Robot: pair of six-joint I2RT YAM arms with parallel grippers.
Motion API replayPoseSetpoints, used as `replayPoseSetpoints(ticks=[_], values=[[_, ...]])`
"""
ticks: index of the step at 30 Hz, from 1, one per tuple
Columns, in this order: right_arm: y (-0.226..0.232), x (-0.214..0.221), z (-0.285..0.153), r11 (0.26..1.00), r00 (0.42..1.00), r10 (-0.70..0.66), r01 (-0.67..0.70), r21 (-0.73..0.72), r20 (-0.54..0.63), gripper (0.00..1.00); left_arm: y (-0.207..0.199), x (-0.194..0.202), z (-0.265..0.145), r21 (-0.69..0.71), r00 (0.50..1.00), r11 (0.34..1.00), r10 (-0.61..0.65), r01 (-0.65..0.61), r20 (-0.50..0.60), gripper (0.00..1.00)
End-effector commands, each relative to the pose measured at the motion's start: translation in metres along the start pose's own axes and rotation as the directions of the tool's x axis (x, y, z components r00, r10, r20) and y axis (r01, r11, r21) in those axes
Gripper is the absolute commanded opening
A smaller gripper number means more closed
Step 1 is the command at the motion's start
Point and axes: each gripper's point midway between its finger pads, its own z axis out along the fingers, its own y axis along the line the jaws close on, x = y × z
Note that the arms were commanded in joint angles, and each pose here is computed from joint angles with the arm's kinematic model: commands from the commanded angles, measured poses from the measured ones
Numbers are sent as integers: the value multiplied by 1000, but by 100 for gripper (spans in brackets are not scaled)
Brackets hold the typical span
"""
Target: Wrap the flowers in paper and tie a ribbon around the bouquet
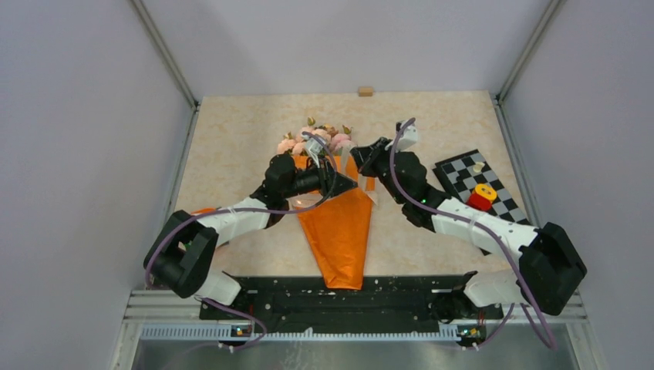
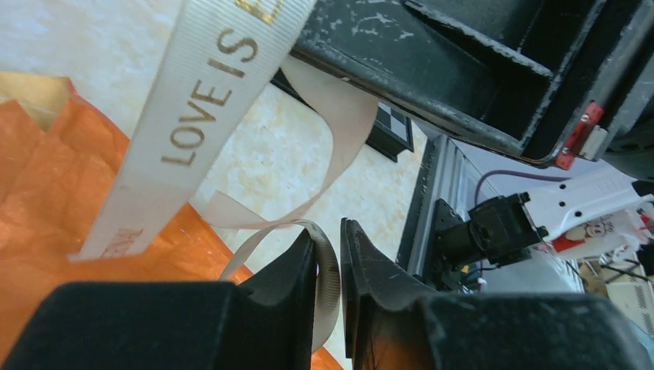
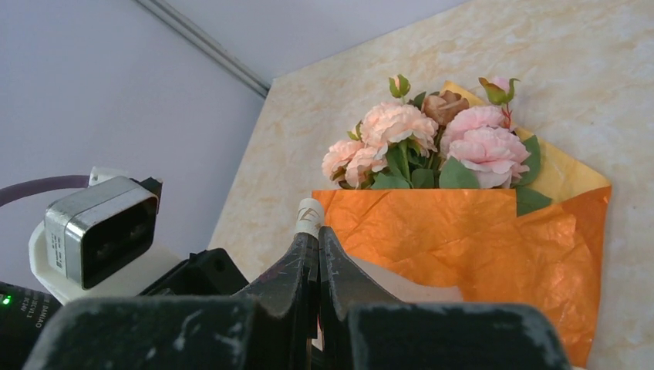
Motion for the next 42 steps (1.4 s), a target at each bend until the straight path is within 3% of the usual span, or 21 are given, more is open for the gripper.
replayPoseSetpoints(ticks=[1,11,27,30,32,35,37,42], values=[[35,-15,3,995,999,50,-49,-90,4,0,-3,-23,2,-1,989,992,126,-127,81,23],[44,1,-6,990,993,64,-76,-120,-101,0,-11,-15,8,64,966,965,249,-253,65,35],[61,26,5,974,972,98,-138,-182,-213,0,-22,-7,17,138,958,948,281,-287,60,38],[63,25,9,973,974,98,-138,-187,-206,0,-23,-5,17,140,956,946,286,-291,55,26],[63,24,12,974,976,88,-126,-187,-199,0,-21,-3,17,133,957,948,286,-290,46,3],[61,25,16,980,979,41,-79,-182,-201,0,-18,-1,16,114,959,952,280,-283,42,0],[61,25,18,983,975,-29,-12,-184,-218,10,-20,-1,14,114,961,954,274,-277,45,0],[30,31,15,978,930,-188,149,-142,-315,48,-21,-5,8,81,964,962,255,-261,74,0]])
